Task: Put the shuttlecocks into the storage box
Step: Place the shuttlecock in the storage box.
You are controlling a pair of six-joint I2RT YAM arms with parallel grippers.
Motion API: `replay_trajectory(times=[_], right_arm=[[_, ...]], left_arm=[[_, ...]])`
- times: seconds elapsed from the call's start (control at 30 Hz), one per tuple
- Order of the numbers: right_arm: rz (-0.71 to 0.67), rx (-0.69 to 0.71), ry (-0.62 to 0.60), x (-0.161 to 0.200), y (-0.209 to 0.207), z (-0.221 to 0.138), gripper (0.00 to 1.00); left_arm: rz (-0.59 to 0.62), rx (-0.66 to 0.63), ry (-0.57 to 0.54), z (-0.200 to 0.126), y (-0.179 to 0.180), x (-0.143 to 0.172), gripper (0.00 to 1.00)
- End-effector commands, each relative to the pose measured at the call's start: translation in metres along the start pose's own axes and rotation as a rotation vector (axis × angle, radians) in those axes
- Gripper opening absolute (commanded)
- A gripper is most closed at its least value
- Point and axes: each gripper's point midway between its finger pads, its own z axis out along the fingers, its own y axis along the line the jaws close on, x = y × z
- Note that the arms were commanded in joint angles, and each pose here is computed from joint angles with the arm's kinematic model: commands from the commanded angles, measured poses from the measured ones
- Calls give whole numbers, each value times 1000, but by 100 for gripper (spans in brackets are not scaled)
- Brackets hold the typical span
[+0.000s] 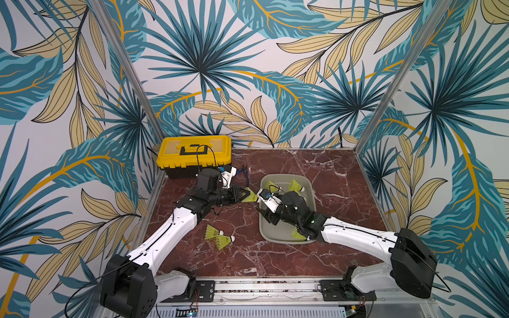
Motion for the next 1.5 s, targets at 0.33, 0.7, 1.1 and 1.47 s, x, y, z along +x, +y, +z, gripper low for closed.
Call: replay_trajectory(times=[0.33,0.7,1.1,1.47], right_arm=[[-68,24,6,-3,-4,8,62],[-98,12,10,-1,-5,10,58],[-107,-35,18,1,3,12,39],[-125,-45,97,16,4,3,26]], left_arm=[[32,62,53,-3,-29,-4,0],[18,56,99,-1,-27,3,0],[8,66,111,2,-27,4,0],[136,-24,130,-9,-22,6,37]])
